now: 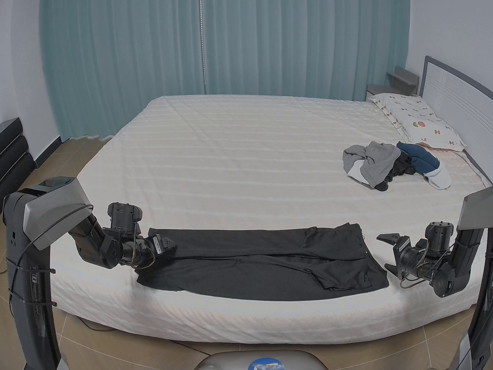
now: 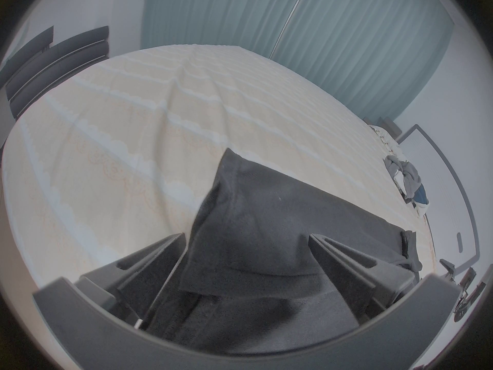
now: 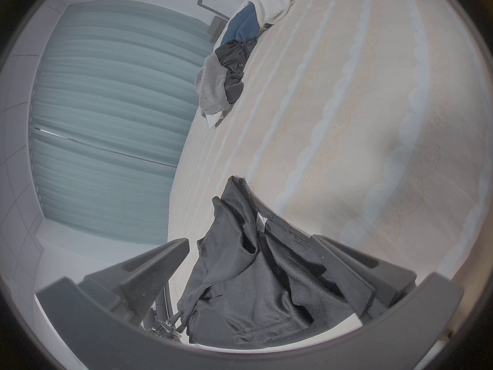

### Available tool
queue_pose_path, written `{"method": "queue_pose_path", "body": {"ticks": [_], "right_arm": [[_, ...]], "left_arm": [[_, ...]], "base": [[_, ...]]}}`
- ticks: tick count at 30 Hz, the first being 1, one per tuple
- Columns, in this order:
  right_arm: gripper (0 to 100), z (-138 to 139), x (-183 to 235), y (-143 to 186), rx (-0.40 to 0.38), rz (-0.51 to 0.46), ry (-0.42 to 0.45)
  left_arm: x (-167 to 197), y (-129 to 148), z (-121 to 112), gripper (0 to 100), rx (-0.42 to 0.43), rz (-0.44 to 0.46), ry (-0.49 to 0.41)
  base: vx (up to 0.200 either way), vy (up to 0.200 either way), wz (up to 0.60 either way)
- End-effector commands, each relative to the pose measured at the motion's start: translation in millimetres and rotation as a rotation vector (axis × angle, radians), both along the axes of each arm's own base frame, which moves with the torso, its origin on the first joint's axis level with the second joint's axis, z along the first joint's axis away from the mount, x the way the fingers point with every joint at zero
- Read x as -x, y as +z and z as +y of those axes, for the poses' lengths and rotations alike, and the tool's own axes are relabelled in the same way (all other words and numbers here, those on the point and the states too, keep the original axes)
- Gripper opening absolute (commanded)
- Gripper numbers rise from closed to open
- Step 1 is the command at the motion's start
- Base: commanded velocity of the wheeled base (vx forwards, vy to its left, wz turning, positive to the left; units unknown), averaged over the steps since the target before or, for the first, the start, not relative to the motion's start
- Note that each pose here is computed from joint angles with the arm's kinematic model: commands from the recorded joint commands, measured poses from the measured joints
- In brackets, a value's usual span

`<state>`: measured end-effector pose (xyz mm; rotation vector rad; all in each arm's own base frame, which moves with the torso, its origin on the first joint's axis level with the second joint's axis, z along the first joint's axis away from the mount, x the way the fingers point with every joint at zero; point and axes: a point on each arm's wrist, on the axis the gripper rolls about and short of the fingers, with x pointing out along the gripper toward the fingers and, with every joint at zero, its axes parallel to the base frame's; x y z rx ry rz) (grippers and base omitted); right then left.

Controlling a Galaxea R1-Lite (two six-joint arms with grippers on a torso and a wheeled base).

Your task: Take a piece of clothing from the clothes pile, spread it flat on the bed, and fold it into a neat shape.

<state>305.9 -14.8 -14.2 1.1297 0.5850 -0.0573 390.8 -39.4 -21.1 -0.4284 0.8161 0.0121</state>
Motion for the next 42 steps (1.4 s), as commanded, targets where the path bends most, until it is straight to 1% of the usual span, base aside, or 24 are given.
{"method": "queue_pose_path", "body": {"ticks": [1,7,10,15,17,18,27,30,42], "right_arm": [[100,0.0,0.0,-0.3,0.000,0.001,0.001],[100,0.0,0.0,-0.3,0.000,0.001,0.001],[100,0.1,0.3,-0.3,0.001,0.001,0.001],[100,0.1,0.3,-0.5,0.000,0.002,0.001],[100,0.0,-0.1,-0.2,0.000,-0.001,0.001],[100,0.0,-0.1,-0.2,0.000,-0.001,0.001],[100,0.0,-0.1,-0.2,0.000,-0.001,0.001],[100,0.1,0.3,-0.3,0.000,0.001,0.001],[100,0.0,-0.1,0.3,0.000,-0.002,0.001]], "left_arm": [[4.5,-0.8,-5.4,100,0.000,0.011,-0.014],[17.9,11.5,-12.7,100,-0.005,0.006,-0.047],[19.2,11.8,-17.1,100,-0.010,-0.004,-0.060],[14.4,11.7,-15.4,100,-0.006,-0.030,-0.053],[14.6,9.7,-14.2,100,-0.006,-0.023,-0.050],[15.0,8.2,-14.2,0,-0.006,-0.019,-0.049],[16.6,7.4,-11.5,0,-0.010,-0.011,-0.040],[19.4,6.9,-4.2,0,-0.013,-0.002,-0.021],[15.4,12.7,-4.6,0,-0.004,-0.025,-0.010]], "base": [[0.000,0.000,0.00],[0.000,0.000,0.00],[0.000,0.000,0.00],[0.000,0.000,0.00],[0.000,0.000,0.00],[0.000,0.000,0.00],[0.000,0.000,0.00],[0.000,0.000,0.00],[0.000,0.000,0.00]]}}
